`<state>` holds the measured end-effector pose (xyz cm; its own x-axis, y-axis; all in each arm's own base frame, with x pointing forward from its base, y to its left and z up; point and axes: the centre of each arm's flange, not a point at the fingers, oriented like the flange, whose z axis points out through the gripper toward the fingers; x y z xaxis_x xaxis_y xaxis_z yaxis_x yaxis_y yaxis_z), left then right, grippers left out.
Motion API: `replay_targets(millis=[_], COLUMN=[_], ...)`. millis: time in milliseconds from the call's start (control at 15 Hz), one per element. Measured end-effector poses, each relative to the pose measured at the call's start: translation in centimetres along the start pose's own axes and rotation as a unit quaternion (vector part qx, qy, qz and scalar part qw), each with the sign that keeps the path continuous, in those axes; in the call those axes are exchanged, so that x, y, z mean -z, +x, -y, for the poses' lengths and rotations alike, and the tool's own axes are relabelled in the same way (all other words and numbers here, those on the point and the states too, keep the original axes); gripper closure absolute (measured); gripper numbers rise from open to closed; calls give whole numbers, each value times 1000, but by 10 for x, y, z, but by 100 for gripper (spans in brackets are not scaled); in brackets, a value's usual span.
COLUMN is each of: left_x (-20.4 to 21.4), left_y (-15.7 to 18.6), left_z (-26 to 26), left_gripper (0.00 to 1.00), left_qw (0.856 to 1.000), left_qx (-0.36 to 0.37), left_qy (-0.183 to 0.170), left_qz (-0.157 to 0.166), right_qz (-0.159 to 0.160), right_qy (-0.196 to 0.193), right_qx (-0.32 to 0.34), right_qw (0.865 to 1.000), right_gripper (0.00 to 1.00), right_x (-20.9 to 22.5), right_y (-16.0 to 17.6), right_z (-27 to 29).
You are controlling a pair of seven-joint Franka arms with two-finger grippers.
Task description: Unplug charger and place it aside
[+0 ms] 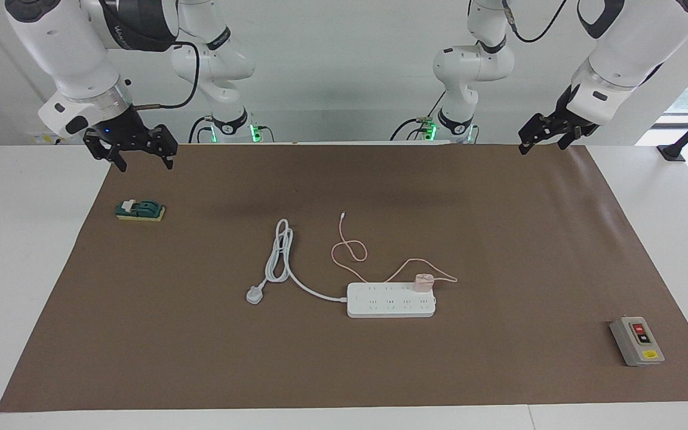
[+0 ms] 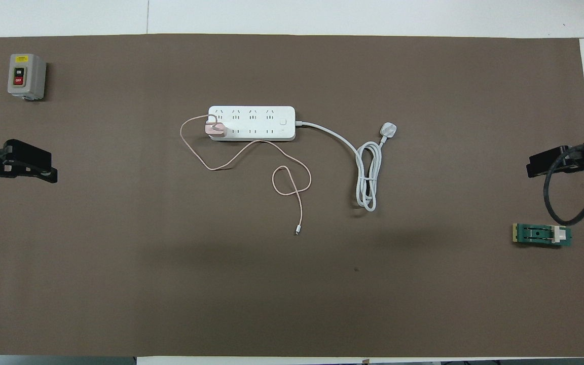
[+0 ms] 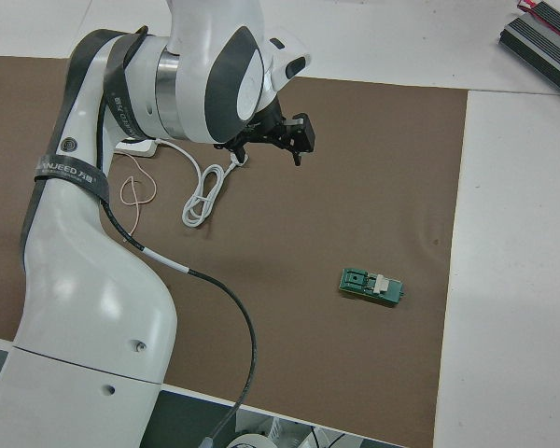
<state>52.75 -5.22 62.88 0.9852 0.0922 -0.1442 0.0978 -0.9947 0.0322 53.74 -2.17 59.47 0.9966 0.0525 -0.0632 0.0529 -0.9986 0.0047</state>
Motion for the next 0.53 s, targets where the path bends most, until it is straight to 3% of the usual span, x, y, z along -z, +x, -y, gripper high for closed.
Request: replay_targets(millis=[533], left_x=[0], left_y=[0], left_z=[0], left_gripper=[0], left_qw=[1000], left_qx=[0], left_qy=[0], left_qz=[0], right_qz=[-4], right_qy=[0], right_qx=[-13], right_qw=[1000], right_gripper=[0], right_x=[1], right_y=[1], right_z=[2])
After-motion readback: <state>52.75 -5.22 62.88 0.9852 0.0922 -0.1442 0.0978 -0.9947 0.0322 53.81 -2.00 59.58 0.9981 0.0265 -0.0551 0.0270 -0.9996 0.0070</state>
